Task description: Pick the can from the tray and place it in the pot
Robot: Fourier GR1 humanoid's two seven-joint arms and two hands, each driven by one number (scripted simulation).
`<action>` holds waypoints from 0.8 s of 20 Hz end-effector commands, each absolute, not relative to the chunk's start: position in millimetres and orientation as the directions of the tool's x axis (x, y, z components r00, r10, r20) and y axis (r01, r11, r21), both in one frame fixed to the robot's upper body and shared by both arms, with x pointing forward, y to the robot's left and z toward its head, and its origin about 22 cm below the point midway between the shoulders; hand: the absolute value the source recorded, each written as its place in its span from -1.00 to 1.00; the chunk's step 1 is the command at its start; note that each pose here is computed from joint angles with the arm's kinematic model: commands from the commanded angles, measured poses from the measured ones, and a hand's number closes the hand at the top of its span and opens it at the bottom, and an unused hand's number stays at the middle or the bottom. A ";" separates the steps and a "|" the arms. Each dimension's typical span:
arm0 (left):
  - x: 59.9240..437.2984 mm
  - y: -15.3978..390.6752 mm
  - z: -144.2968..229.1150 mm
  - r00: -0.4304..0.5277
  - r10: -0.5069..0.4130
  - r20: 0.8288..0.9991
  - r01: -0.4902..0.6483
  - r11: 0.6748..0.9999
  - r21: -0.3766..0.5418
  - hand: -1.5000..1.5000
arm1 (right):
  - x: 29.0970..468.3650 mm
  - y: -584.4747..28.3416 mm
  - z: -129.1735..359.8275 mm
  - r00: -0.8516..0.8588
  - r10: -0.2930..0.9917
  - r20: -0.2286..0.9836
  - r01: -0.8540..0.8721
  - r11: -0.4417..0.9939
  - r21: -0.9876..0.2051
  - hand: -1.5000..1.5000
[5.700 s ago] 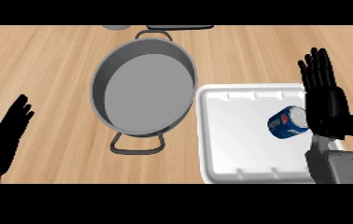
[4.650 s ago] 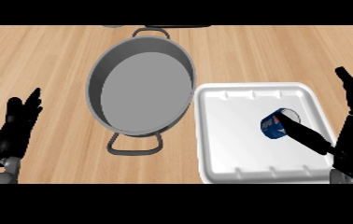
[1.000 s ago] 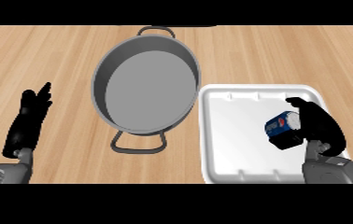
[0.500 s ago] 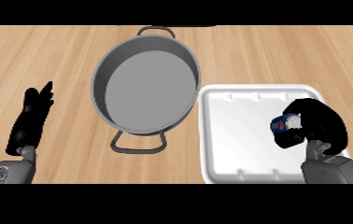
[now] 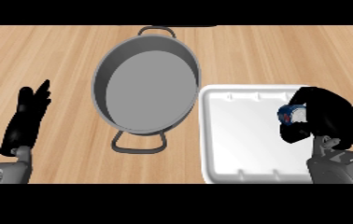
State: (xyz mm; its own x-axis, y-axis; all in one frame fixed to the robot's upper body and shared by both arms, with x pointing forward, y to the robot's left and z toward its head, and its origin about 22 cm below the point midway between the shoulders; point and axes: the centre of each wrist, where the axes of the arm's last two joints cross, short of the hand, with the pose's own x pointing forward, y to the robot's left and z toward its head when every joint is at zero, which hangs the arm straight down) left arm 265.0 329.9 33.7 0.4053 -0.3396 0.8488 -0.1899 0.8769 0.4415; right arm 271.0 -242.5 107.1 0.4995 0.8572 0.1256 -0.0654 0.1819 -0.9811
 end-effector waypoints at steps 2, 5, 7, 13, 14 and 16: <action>263.7 325.3 25.9 0.397 -0.357 0.846 -0.170 0.877 0.450 0.00 | 280.8 -254.5 101.7 0.157 0.984 0.089 -0.149 0.113 -0.982 1.00; 267.9 327.2 36.6 0.406 -0.349 0.844 -0.172 0.879 0.445 0.00 | 277.3 -254.7 97.2 -0.005 0.998 0.059 -0.086 0.059 -0.995 1.00; 262.3 325.9 21.2 0.411 -0.319 0.854 -0.188 0.887 0.422 0.00 | 282.4 -268.9 121.4 -0.022 0.992 0.122 0.007 0.122 -0.992 1.00; 266.5 339.6 27.0 0.423 -0.335 0.842 -0.199 0.872 0.447 0.00 | 265.5 -238.4 185.2 -0.257 0.918 0.303 0.280 0.371 -0.885 1.00; 265.3 331.4 26.4 0.410 -0.344 0.845 -0.204 0.869 0.452 0.00 | 265.8 -245.4 184.9 -0.301 0.881 0.366 0.281 0.448 -0.849 1.00; 256.8 332.2 19.5 0.422 -0.350 0.836 -0.189 0.868 0.459 0.00 | 261.8 -239.6 206.3 -0.366 0.847 0.387 0.354 0.511 -0.784 1.00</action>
